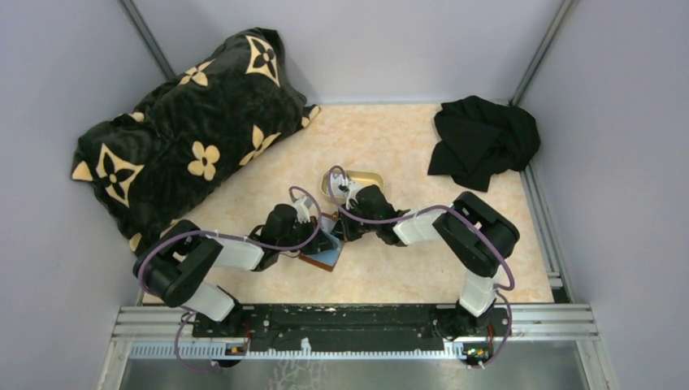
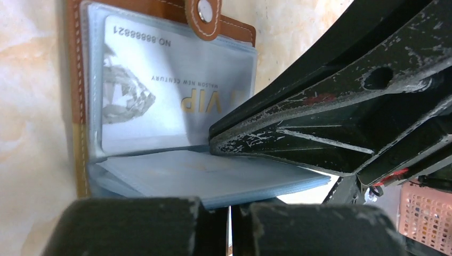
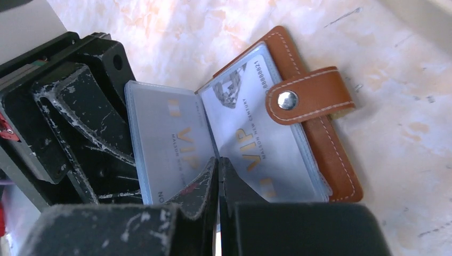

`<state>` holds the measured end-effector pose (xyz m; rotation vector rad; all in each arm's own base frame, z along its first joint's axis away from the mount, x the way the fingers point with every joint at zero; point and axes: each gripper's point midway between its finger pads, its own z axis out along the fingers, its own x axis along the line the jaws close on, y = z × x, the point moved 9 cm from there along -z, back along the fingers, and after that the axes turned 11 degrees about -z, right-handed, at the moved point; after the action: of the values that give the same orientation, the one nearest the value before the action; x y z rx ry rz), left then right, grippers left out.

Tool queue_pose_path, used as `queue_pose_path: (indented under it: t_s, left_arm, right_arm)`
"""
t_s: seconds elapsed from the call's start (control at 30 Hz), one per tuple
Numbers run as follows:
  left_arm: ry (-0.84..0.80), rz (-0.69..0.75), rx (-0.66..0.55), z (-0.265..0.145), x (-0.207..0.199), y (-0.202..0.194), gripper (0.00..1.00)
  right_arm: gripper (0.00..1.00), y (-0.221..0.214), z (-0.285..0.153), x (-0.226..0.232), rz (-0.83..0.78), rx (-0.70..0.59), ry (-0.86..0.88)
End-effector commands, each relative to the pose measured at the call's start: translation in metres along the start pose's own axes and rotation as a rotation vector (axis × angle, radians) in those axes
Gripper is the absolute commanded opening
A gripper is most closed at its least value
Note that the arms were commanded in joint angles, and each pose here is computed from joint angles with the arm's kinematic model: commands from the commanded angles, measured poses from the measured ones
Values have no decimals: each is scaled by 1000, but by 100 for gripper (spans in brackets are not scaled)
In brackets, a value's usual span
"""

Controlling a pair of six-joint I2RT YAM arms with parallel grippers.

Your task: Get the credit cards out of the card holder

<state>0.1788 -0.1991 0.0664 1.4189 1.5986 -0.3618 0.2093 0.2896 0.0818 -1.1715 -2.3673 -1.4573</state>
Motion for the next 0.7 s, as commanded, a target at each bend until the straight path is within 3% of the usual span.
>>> queue_pose_path:
  t_s: [0.0, 0.33, 0.53, 0.67]
  left_arm:
    - [209, 7, -16, -10, 28, -8, 0]
    - [166, 63, -79, -37, -1, 6, 5]
    - [100, 124, -215, -81, -45, 27, 10]
    - [119, 137, -284, -95, -47, 30, 11]
  right_arm:
    - [0, 7, -8, 45, -12, 41, 218]
    - [0, -2, -14, 49, -25, 52, 203]
    - [0, -5, -14, 51, -28, 53, 203]
    - [0, -8, -12, 50, -30, 59, 192]
